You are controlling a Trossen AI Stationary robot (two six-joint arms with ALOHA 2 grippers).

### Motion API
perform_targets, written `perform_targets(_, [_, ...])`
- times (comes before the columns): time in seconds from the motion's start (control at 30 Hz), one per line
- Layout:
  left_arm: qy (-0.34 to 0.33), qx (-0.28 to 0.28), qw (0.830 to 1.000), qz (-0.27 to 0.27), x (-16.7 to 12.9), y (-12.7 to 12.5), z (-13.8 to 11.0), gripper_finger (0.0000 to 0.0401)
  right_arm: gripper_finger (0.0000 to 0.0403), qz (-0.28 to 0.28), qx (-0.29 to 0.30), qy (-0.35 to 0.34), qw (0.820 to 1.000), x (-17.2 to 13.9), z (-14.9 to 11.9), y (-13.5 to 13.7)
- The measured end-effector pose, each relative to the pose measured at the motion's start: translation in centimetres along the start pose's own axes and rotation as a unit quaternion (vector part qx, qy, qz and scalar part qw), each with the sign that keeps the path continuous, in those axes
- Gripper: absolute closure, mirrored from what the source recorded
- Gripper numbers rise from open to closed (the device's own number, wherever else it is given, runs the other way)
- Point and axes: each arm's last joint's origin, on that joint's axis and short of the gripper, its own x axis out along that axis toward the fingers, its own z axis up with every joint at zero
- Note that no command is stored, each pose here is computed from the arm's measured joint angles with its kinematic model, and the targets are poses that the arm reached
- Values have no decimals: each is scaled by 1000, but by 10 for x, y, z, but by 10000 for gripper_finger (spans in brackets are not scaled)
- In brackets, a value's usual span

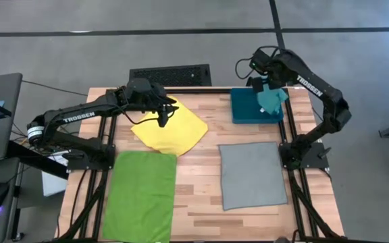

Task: Fold microfiber towels
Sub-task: Put the blue microfiber cloth into the blue bin

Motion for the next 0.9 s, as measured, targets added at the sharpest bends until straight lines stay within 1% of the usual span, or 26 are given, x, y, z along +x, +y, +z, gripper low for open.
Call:
perform_targets(0.1, [0,11,1000,0,0,0,0,268,401,-14,21,-5,1000,3,3,-4])
perform_targets(0.17, [2,13,1000,0,0,0,0,268,401,-19,24,0,1000,7,6,-4])
perform_targets(0.3, [4,17,1000,-5,0,0,-1,268,401,-33,8,18,999,20,13,9])
perform_targets(0.5, [5,26,1000,-5,0,0,-1,268,401,-49,-25,55,997,45,22,36])
perform_targets(0.77, [22,32,999,-6,0,0,-4,268,401,-25,-67,71,995,68,26,75])
perform_targets(0.9, [35,30,999,-6,0,0,-7,268,400,9,-86,74,993,75,26,95])
